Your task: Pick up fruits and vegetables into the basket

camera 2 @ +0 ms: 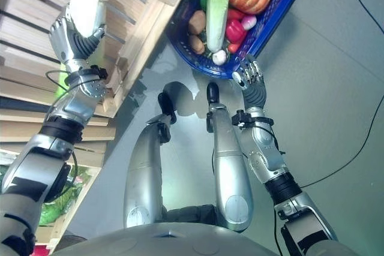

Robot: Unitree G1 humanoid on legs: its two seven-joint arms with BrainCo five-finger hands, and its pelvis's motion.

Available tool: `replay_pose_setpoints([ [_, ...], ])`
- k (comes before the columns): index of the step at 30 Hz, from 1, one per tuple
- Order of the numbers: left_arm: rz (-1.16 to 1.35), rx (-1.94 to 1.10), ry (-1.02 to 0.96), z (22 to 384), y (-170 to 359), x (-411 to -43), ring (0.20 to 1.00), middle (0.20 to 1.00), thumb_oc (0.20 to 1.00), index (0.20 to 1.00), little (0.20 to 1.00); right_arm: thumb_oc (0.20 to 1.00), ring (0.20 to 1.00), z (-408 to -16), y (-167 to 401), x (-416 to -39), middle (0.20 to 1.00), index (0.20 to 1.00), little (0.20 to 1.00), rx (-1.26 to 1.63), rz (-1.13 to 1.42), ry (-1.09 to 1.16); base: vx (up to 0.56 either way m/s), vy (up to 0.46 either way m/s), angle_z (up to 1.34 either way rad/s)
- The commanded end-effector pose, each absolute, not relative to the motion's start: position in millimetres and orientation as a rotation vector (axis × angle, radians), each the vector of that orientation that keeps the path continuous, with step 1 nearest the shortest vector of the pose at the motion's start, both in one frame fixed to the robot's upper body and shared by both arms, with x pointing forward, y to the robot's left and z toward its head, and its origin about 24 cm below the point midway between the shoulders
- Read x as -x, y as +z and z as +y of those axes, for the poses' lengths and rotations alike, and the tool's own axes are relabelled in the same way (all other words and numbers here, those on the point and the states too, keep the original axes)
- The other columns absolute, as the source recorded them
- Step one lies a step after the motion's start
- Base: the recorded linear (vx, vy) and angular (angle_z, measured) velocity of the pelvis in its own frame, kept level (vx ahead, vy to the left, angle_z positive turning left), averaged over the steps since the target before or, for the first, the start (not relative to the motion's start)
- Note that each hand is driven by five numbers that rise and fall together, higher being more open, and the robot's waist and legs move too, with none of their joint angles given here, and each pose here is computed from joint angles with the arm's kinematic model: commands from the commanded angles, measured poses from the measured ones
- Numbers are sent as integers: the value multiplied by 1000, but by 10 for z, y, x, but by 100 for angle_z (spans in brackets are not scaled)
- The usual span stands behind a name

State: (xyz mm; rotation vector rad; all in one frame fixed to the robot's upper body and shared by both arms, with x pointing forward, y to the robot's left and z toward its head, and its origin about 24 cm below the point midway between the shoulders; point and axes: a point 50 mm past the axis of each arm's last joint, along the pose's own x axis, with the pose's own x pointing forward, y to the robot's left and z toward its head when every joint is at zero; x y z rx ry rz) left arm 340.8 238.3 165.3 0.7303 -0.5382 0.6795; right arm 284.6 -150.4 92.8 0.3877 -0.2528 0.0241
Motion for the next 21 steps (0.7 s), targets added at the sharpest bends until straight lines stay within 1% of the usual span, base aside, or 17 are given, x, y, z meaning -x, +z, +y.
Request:
replay_pose_setpoints([
  [1,-662,-556,674,2487,1720,-3217,200,200,200,200,200,1000,1000,-1473,1044,-2697,1000,1000,1000,-412,-350,63,-19,-11,23],
  [2,-702,-463,642,2444,1732,-3154,200,200,200,200,200,1000,1000,-1484,1039,-2691,1000,1000,1000,-414,-352,64,-19,-8,20],
  [3,-710,-440,636,2433,1739,-3138,200,200,200,200,200,1000,1000,-1485,1045,-2694,1000,1000,1000,-413,-356,67,-11,-11,16],
  [5,-735,-229,558,2341,1685,-2991,200,200,200,200,200,1000,1000,-1496,996,-2664,1000,1000,1000,-413,-347,69,15,-21,20],
  [6,-750,-193,543,2304,1680,-2956,200,200,200,200,200,1000,1000,-1498,994,-2663,1000,1000,1000,-412,-348,70,29,-38,32],
  [8,-790,9,434,2172,1646,-2801,200,200,200,200,200,1000,1000,-1499,951,-2635,1000,1000,1000,-410,-346,73,46,-43,31],
  [10,-803,55,399,2132,1633,-2751,200,200,200,200,200,1000,1000,-1501,930,-2621,1000,1000,1000,-402,-346,78,50,-22,22],
  [11,-804,180,317,2083,1622,-2680,200,200,200,200,200,1000,1000,-1504,917,-2610,1000,1000,1000,-395,-349,85,97,-31,22],
  [12,-795,256,257,2047,1590,-2627,200,200,200,200,200,1000,1000,-1522,903,-2594,1000,1000,1000,-385,-350,90,86,-28,20],
  [13,-793,274,238,2046,1585,-2621,200,200,200,200,200,1000,1000,-1525,903,-2589,1000,1000,1000,-381,-354,93,105,-24,28],
  [14,-777,379,166,2013,1547,-2591,200,200,200,200,200,1000,1000,-1544,889,-2575,1000,1000,1000,-373,-354,96,81,-16,29],
  [15,-769,393,146,1996,1541,-2580,200,200,200,200,200,1000,1000,-1545,881,-2570,1000,1000,1000,-374,-351,95,147,-19,30],
  [17,-741,456,47,1934,1511,-2534,200,200,200,200,200,1000,1000,-1544,882,-2539,1000,1000,1000,-344,-357,125,109,-4,17],
  [21,-687,473,-48,1859,1467,-2501,200,200,200,200,200,1000,1000,-1518,894,-2505,1000,1000,1000,-308,-357,211,72,5,15],
])
